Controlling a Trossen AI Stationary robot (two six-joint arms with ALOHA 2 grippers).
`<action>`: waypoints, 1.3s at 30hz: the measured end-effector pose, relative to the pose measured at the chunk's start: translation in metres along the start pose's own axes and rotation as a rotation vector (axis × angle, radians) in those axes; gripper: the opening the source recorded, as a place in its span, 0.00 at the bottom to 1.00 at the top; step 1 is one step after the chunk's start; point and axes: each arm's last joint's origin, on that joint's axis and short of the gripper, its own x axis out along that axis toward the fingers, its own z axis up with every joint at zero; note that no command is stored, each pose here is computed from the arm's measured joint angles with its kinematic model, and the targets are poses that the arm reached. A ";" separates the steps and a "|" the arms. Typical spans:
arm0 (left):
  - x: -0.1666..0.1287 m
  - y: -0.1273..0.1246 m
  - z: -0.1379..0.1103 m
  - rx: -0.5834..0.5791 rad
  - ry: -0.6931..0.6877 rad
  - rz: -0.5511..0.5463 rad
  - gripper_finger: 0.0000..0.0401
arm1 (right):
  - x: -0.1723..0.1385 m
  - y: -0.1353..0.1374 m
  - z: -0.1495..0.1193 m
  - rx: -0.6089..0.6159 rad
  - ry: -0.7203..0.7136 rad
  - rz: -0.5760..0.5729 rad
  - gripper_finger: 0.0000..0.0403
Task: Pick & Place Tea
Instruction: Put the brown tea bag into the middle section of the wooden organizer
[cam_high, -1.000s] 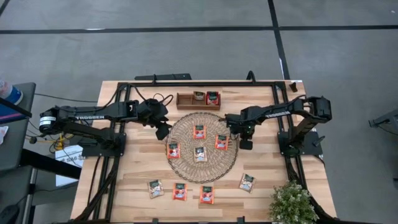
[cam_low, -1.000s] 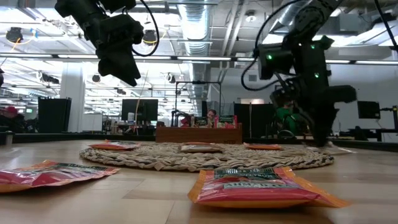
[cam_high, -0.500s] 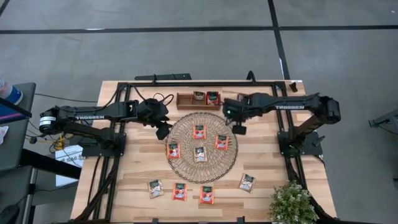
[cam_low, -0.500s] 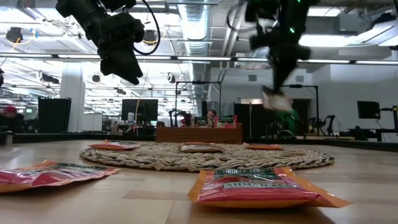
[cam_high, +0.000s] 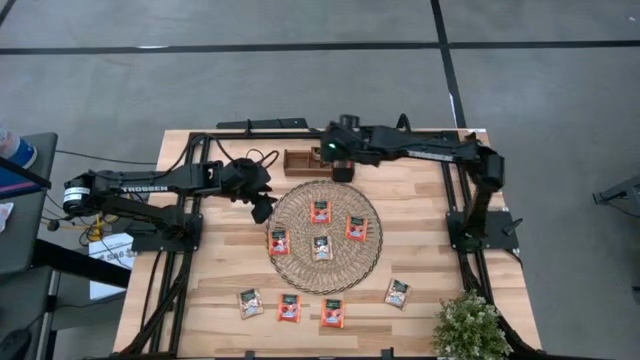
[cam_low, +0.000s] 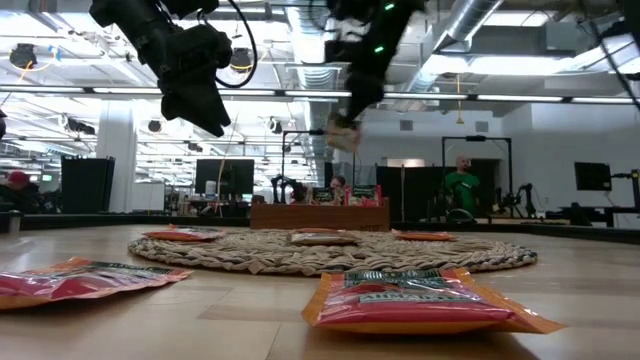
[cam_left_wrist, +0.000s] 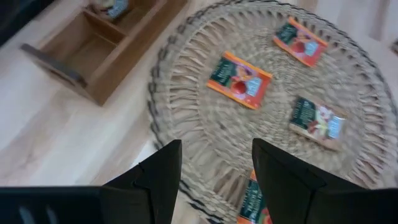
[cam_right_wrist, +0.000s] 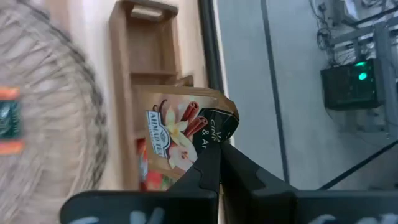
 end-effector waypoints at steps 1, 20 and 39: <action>0.000 0.002 0.000 -0.004 -0.002 0.016 0.47 | 0.007 -0.001 0.005 -0.014 0.008 -0.003 0.00; 0.012 0.041 -0.031 -0.136 -0.053 0.032 0.47 | 0.074 0.008 0.030 -0.024 0.057 -0.026 0.00; -0.034 0.045 -0.057 -0.159 -0.437 -0.105 0.47 | 0.097 0.013 0.028 -0.037 0.092 -0.038 0.00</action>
